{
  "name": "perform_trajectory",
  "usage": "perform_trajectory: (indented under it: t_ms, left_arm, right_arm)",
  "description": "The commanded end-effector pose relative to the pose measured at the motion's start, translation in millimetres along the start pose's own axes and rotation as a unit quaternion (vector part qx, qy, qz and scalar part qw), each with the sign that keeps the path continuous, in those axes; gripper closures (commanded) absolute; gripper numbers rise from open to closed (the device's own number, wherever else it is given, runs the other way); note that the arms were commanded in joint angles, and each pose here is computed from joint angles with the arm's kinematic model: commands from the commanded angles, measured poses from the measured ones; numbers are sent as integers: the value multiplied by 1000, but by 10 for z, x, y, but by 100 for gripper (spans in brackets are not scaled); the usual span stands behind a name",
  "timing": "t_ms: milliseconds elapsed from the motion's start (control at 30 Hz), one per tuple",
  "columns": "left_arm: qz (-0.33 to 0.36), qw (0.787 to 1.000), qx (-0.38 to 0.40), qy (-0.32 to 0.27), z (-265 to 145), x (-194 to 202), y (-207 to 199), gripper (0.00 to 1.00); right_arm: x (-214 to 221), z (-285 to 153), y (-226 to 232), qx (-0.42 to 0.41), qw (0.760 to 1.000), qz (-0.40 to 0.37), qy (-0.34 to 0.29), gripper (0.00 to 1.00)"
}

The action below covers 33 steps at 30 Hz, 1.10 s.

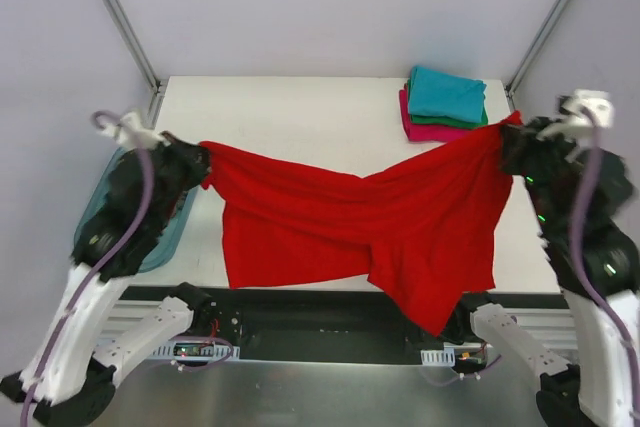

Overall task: Fold and stack the t-shirts
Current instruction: Flatten out the tshirt

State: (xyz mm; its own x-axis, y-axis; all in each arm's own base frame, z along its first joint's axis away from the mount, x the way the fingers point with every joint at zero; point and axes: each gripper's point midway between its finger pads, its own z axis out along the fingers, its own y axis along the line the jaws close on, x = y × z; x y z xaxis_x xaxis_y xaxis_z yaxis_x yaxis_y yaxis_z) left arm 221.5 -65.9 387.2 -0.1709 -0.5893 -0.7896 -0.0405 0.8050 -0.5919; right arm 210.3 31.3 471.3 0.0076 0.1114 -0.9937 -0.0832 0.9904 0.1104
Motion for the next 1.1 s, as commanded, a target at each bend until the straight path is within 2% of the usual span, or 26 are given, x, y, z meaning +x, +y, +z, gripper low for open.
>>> perform_trajectory:
  t_ms: [0, 67, 100, 133, 167, 200, 233, 300, 333, 400, 433, 567, 733, 867, 1067]
  left_arm:
    - [41, 981, -145, 125, 693, 955, 636, 91]
    - [46, 953, -191, 231, 1024, 1478, 973, 82]
    - [46, 944, -207, 253, 1116, 1556, 1108, 68]
    - [48, 923, -234, 302, 1274, 1771, 1297, 54]
    - [50, 910, -251, 327, 1378, 1869, 1403, 44]
    - [51, 902, -257, 343, 1448, 1931, 1455, 29]
    - [55, 897, -261, 353, 1517, 1960, 1484, 20]
    - [58, 895, -267, 351, 1559, 1937, 1502, 11]
    - [59, 898, -267, 345, 1558, 1900, 1491, 1]
    - [68, 902, -268, 331, 1525, 1820, 1496, 1]
    - [69, 903, -268, 328, 1495, 1808, 1500, 1]
    - [51, 899, -262, 348, 1273, 1985, 1555, 1]
    - [12, 892, -271, 362, 1088, 2280, 1694, 1]
    - [-16, 896, -278, 347, 1108, 2371, 1742, 10]
    - [-27, 890, -338, 306, 1207, 2369, 1965, 25]
  right_arm:
    - [1052, 802, -425, 149, 978, -72, 123, 98]
    - [1703, 1107, -499, 159, 964, -83, 197, 97]
    - [1948, 1273, -542, 162, 957, -80, 225, 94]
    - [2179, 1391, -586, 166, 950, -74, 253, 89]
    - [2360, 1511, -661, 180, 941, -69, 279, 80]
    - [2492, 1602, -703, 187, 934, -67, 298, 65]
    - [2601, 1692, -728, 189, 928, -66, 315, 46]
    - [2699, 1762, -729, 194, 917, -64, 342, 32]
    - [2730, 1747, -744, 201, 911, -62, 355, 18]
    - [2749, 1668, -804, 223, 902, -62, 363, 6]
    - [2716, 1621, -811, 229, 904, -58, 357, 4]
    - [2694, 1244, -764, 236, 913, 2, 332, 4]
    - [2965, 657, -685, 233, 914, 92, 320, 4]
    - [3164, 391, -443, 165, 922, 146, 317, 4]
    - [3289, 123, -180, 88, 925, 185, 318, 4]
